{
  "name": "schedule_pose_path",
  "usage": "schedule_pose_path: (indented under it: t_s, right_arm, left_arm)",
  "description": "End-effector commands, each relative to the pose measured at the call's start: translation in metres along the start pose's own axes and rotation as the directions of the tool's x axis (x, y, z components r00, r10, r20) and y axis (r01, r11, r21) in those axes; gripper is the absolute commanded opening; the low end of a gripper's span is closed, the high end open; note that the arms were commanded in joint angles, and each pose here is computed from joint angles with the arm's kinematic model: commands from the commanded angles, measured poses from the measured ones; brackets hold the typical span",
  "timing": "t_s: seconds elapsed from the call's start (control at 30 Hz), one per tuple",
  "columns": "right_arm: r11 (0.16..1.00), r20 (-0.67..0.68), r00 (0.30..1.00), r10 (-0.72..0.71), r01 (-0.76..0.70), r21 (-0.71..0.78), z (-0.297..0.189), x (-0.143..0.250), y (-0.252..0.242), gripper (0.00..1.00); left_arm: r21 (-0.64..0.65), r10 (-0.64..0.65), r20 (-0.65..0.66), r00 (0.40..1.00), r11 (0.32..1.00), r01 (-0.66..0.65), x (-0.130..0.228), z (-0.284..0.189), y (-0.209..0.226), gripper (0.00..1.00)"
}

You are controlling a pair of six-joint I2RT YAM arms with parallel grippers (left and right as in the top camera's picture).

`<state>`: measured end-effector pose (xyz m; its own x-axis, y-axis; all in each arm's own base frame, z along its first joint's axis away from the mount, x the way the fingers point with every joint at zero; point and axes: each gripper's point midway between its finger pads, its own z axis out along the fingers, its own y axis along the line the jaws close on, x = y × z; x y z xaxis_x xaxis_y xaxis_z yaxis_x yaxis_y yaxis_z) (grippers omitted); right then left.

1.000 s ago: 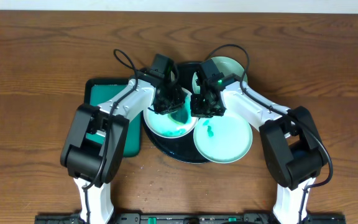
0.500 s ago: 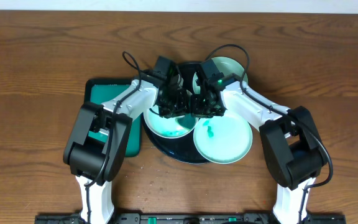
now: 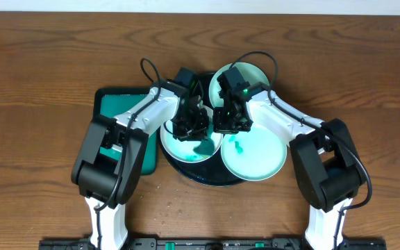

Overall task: Clean dirty plates on tray and stack at the side
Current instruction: 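Scrub the white plate with the sponge while the right gripper holds it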

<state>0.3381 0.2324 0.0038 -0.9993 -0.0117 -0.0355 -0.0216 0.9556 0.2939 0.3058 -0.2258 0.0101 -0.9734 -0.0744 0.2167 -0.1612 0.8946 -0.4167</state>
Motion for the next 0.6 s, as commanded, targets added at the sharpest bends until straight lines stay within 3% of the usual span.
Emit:
schedule_pose_path:
  t_s: [0.0, 0.33, 0.57]
  right_arm:
    - [1.0, -0.035, 0.999, -0.004, 0.005, 0.028, 0.013, 0.01, -0.006, 0.01]
    - [1.0, -0.034, 0.999, -0.004, 0.005, 0.028, 0.013, 0.009, -0.005, 0.01]
    - [1.0, -0.034, 0.999, -0.005, 0.006, 0.028, 0.013, 0.009, -0.005, 0.01]
  left_arm:
    - [-0.321, -0.125, 0.048, 0.991, 0.937, 0.134, 0.001, 0.011, 0.083, 0.07]
    - [-0.497, -0.185, 0.176, 0.967, 0.831, 0.25, -0.013, -0.017, 0.136, 0.07]
    - [-0.614, -0.141, 0.278, 0.95, 0.735, 0.289, -0.023, -0.042, 0.158, 0.07]
